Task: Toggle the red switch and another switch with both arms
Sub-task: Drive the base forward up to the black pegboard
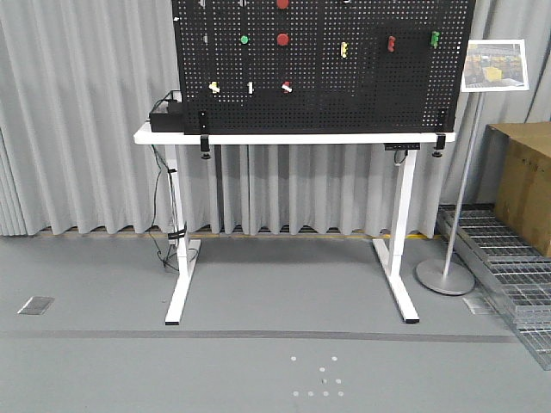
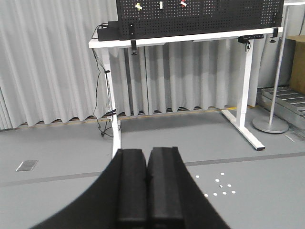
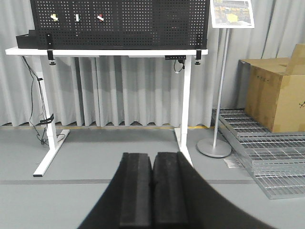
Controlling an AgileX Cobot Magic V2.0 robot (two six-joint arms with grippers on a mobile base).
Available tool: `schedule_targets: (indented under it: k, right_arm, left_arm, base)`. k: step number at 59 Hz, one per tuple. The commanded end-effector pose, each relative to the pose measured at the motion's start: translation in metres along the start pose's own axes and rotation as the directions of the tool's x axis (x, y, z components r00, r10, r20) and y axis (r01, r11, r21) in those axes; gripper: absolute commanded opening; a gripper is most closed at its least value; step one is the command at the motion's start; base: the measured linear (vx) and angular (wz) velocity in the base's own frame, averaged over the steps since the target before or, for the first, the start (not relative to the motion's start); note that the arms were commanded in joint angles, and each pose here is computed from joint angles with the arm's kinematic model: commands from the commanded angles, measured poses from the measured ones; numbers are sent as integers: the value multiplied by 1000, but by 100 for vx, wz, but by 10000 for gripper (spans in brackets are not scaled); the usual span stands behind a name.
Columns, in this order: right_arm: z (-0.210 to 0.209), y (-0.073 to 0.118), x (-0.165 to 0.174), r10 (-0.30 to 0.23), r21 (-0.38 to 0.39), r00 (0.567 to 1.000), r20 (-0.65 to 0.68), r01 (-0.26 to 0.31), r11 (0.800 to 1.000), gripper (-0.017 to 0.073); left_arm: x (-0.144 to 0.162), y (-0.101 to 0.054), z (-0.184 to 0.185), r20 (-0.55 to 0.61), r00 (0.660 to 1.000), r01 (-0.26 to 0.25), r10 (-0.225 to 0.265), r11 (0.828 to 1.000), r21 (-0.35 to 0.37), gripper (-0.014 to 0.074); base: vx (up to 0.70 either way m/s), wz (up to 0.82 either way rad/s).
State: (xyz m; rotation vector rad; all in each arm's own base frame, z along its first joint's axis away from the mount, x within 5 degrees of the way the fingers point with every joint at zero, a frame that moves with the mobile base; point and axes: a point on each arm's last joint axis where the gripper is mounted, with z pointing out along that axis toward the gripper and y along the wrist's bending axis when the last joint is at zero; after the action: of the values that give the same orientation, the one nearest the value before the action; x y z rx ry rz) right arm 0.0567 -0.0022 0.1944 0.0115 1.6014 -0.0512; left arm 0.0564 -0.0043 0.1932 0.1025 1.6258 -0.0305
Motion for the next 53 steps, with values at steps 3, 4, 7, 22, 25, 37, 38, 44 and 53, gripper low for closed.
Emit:
schedule_targets:
  k: [3, 4, 7, 22, 25, 37, 38, 44, 53]
  right_arm:
    - [-1, -1, -6, -11, 13, 996, 85, 10, 1000, -6]
    - [-1, -1, -6, -11, 13, 996, 85, 10, 1000, -6]
    - [-1, -1, -6, -11, 13, 996, 85, 10, 1000, -6]
    - [-1, -1, -6, -11, 13, 996, 85, 10, 1000, -6]
    - [-1, -1, -6, -11, 13, 996, 85, 10, 1000, -6]
    - [-1, -1, -6, -11, 13, 996, 85, 10, 1000, -6]
    - [-1, -1, -6, -11, 13, 996, 85, 10, 1000, -6]
    - [-1, -1, -6, -11, 13, 996, 85, 10, 1000, -6]
    - [-1, -1, -6, -11, 13, 996, 85, 10, 1000, -6]
  left_arm:
    - [-1, -1, 0, 74, 997, 4, -4, 1000, 4, 3]
    - [-1, -1, 0, 74, 997, 4, -4, 1000, 4, 3]
    - [-1, -1, 0, 74, 997, 4, -4, 1000, 4, 3]
    - [-1, -1, 0, 74, 997, 4, -4, 1000, 4, 3]
    - [-1, -1, 0, 74, 997, 4, -4, 1000, 4, 3]
    - [-1, -1, 0, 74, 997, 4, -4, 1000, 4, 3]
    - [-1, -1, 0, 74, 997, 4, -4, 1000, 4, 3]
    - [-1, -1, 0, 74, 997, 4, -4, 1000, 4, 3]
    - [-1, -1, 0, 74, 997, 4, -4, 1000, 4, 3]
  base:
    - [0, 0]
    - [0, 0]
    - [0, 0]
    - [1, 0]
    - [2, -5]
    - [7, -6]
    - [13, -5]
    - [18, -3]
    - [26, 3]
